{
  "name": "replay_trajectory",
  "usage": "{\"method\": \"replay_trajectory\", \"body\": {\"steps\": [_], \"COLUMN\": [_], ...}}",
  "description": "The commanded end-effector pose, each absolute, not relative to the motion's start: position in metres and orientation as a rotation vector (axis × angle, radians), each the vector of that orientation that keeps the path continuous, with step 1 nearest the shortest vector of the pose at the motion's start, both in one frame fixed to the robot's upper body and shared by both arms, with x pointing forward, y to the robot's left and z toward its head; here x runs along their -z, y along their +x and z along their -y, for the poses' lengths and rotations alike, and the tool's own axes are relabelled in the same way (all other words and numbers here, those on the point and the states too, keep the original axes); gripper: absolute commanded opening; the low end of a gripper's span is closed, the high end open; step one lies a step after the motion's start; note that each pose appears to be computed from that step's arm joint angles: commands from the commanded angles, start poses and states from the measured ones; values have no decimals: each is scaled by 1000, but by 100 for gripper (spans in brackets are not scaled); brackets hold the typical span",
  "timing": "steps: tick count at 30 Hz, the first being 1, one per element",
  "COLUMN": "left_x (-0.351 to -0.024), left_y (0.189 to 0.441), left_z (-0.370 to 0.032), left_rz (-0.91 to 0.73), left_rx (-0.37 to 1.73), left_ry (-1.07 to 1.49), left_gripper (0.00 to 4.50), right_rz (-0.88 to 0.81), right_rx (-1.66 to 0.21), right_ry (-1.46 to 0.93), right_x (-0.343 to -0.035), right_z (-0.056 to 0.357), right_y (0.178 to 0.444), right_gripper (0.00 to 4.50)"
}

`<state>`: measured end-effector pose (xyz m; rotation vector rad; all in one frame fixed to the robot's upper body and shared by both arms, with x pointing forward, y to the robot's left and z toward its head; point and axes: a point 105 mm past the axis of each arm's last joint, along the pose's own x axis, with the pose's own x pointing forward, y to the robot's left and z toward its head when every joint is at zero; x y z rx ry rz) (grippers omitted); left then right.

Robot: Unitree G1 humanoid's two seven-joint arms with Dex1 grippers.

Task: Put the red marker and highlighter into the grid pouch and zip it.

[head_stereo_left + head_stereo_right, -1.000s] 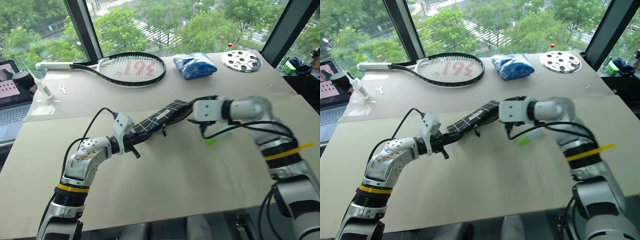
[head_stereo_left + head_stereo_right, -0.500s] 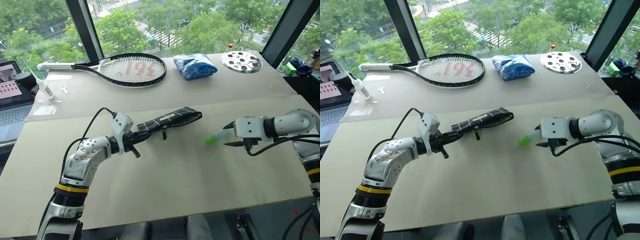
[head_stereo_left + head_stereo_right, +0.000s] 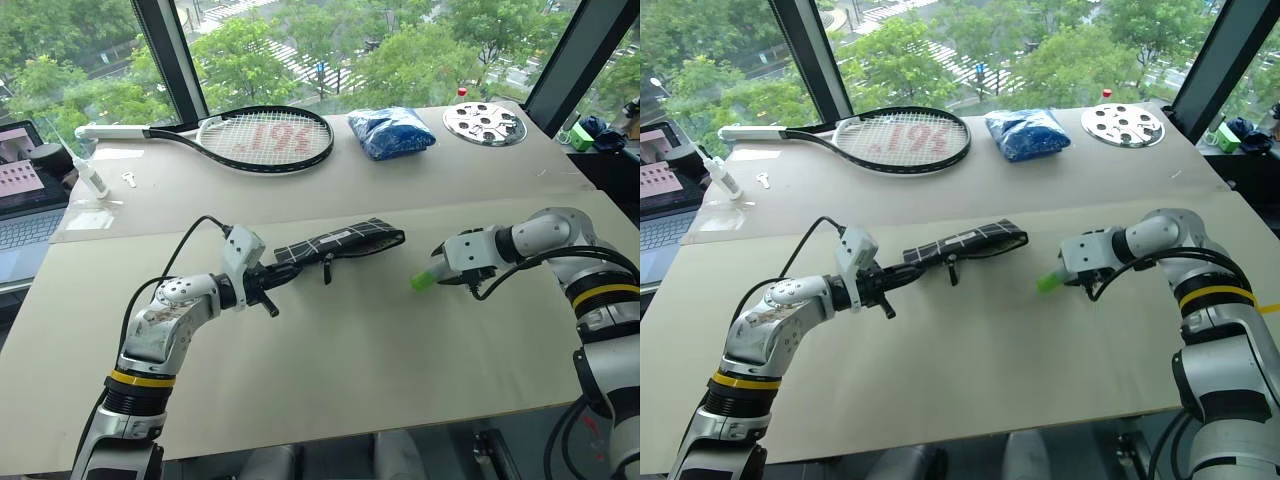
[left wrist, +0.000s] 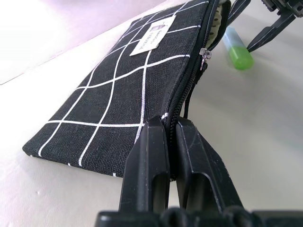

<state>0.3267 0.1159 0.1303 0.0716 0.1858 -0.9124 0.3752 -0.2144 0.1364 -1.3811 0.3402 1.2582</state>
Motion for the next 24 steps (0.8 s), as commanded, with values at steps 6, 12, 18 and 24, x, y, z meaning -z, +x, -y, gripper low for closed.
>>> {"method": "replay_trajectory", "body": {"steps": [6, 12, 18, 24], "left_x": [-145, -144, -145, -145], "left_y": [325, 323, 324, 325], "left_z": [-119, -122, -120, -117], "left_rz": [-132, -134, -133, -133], "left_rx": [891, 874, 884, 894], "left_ry": [69, 66, 66, 65], "left_gripper": [0, 0, 0, 0], "right_rz": [-510, -564, -541, -370], "right_rx": [-1452, -1480, -1431, -1290], "right_ry": [-1461, -1437, -1400, -1271], "right_x": [-117, -117, -121, -154], "right_z": [205, 206, 212, 207], "right_y": [369, 367, 368, 375], "right_gripper": [299, 142, 101, 101]}}
